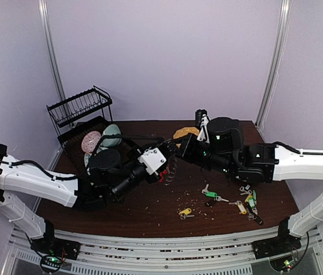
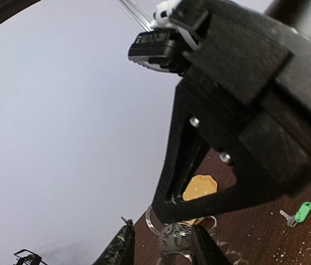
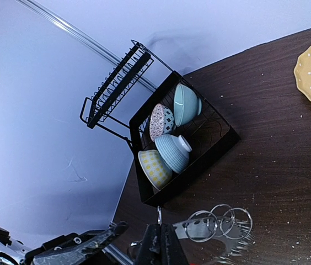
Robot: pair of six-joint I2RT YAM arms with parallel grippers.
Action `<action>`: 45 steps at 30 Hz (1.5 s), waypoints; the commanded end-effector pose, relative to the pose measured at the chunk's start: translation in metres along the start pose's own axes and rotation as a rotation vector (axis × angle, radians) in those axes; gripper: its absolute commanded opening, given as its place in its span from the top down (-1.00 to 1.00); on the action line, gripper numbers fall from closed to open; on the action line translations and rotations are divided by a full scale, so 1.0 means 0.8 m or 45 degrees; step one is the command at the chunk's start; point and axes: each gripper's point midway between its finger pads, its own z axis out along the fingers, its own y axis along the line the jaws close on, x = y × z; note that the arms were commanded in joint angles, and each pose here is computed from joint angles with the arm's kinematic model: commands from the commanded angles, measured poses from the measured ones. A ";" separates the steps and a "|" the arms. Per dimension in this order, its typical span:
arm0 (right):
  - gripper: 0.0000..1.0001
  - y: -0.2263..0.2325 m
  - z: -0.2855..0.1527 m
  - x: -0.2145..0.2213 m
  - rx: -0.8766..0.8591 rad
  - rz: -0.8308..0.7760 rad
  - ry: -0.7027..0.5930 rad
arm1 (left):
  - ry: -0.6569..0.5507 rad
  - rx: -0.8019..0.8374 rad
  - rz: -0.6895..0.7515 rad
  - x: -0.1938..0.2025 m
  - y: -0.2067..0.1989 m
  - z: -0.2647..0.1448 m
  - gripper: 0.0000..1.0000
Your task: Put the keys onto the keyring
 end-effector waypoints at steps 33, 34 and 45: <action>1.00 0.057 -0.022 -0.016 -0.221 0.248 -0.071 | 0.089 -0.298 0.333 0.019 0.051 0.023 0.56; 1.00 0.058 -0.021 -0.017 -0.226 0.257 -0.073 | 0.085 -0.294 0.346 0.018 0.050 0.025 0.60; 1.00 0.067 -0.022 -0.018 -0.275 0.320 -0.076 | 0.155 -0.310 0.486 0.038 0.048 0.031 0.49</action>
